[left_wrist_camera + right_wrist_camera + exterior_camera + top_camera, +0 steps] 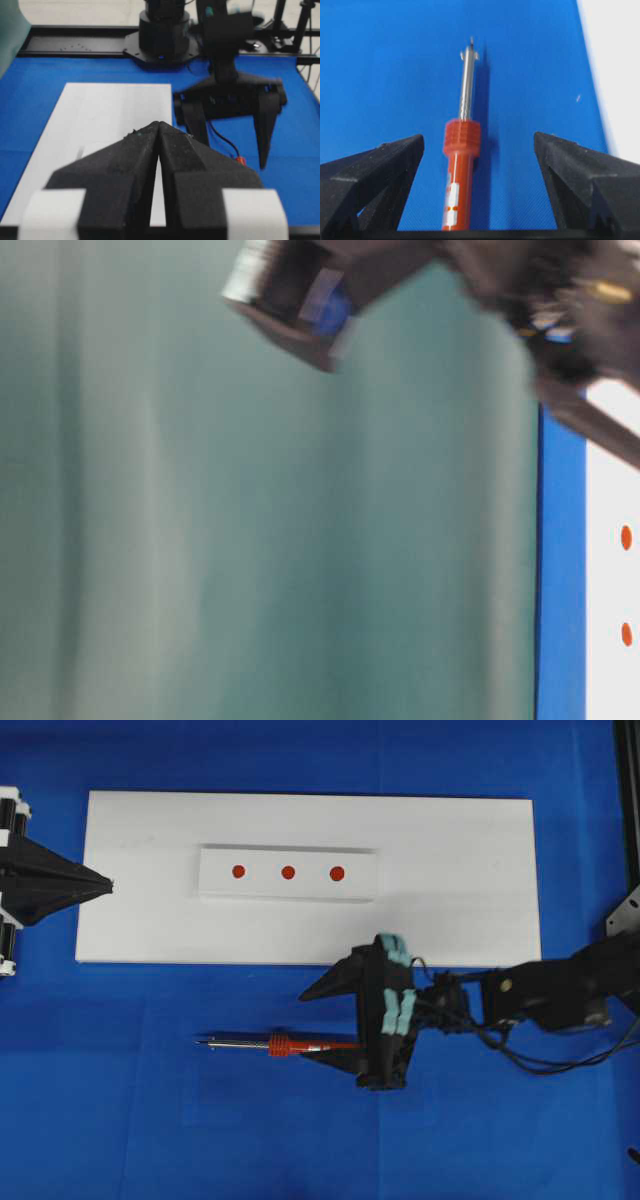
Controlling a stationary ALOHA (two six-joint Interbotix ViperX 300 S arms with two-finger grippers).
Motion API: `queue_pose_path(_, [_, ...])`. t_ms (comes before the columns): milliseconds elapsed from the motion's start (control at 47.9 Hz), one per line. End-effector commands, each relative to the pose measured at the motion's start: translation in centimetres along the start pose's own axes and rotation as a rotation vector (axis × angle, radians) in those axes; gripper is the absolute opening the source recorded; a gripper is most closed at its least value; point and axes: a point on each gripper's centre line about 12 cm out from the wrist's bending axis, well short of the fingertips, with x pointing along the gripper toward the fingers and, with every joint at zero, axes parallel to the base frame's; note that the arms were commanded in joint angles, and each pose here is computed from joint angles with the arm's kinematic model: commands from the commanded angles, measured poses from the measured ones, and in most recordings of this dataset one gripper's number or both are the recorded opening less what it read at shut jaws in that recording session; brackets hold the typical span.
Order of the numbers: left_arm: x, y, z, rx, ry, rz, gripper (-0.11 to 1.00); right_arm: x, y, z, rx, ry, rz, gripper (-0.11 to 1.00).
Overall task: Touch the tip of the soldering iron to the mark.
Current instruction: 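Lower the right gripper and close it on the red soldering iron handle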
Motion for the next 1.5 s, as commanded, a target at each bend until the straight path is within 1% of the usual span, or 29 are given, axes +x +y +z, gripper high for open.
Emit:
queue_pose_path(0, [0.2,0.0,0.3,0.002,-0.011,0.002,0.0,0.8,0.9,0.1,0.011,-0.041,0.013,0.82])
queue_pose_path(167, [0.1,0.0,0.3,0.003,-0.011,0.0,0.0,1.9,0.8,-1.9,0.022,-0.006,-0.009,0.82])
queue_pose_path(396, [0.1,0.0,0.2,0.003,-0.014,0.001,0.0,2.6,0.4,-2.9,0.018,0.014,-0.02,0.8])
queue_pose_path(501, [0.2,0.0,0.1,0.002,-0.011,0.001,0.0,2.7,0.4,-3.0,0.011,0.012,-0.021,0.76])
queue_pose_path(605, [0.1,0.0,0.2,0.002,-0.012,0.001,0.0,2.7,0.4,-3.0,0.005,0.007,-0.02,0.65])
queue_pose_path(668, [0.1,0.0,0.2,-0.002,-0.012,0.0,0.0,2.6,0.4,-3.1,0.001,0.009,-0.018,0.54])
queue_pose_path(793, [0.1,0.0,0.2,0.0,-0.012,0.001,0.0,2.5,0.5,-3.2,-0.015,0.013,-0.016,0.21])
queue_pose_path(835, [0.1,0.0,0.2,0.0,-0.012,0.001,0.0,2.5,0.6,-3.2,-0.021,0.012,-0.013,0.12])
queue_pose_path(876, [0.1,0.0,0.2,0.0,-0.012,0.001,0.0,2.6,0.6,-3.2,-0.024,0.011,-0.014,0.06])
queue_pose_path(1148, [0.1,0.0,0.2,0.0,-0.014,0.001,0.0,2.6,0.7,-3.0,-0.028,-0.001,-0.01,0.06])
queue_pose_path(1231, [0.1,0.0,0.1,0.0,-0.009,0.0,0.0,2.5,0.7,-2.6,-0.02,-0.007,-0.011,0.06])
queue_pose_path(1315, [0.2,0.0,0.1,0.0,-0.011,0.001,0.0,1.8,1.1,-1.5,-0.014,-0.025,0.001,0.06])
queue_pose_path(1482, [0.1,0.0,0.1,0.0,-0.012,0.0,0.0,-0.5,1.8,2.2,-0.01,-0.051,0.022,0.06])
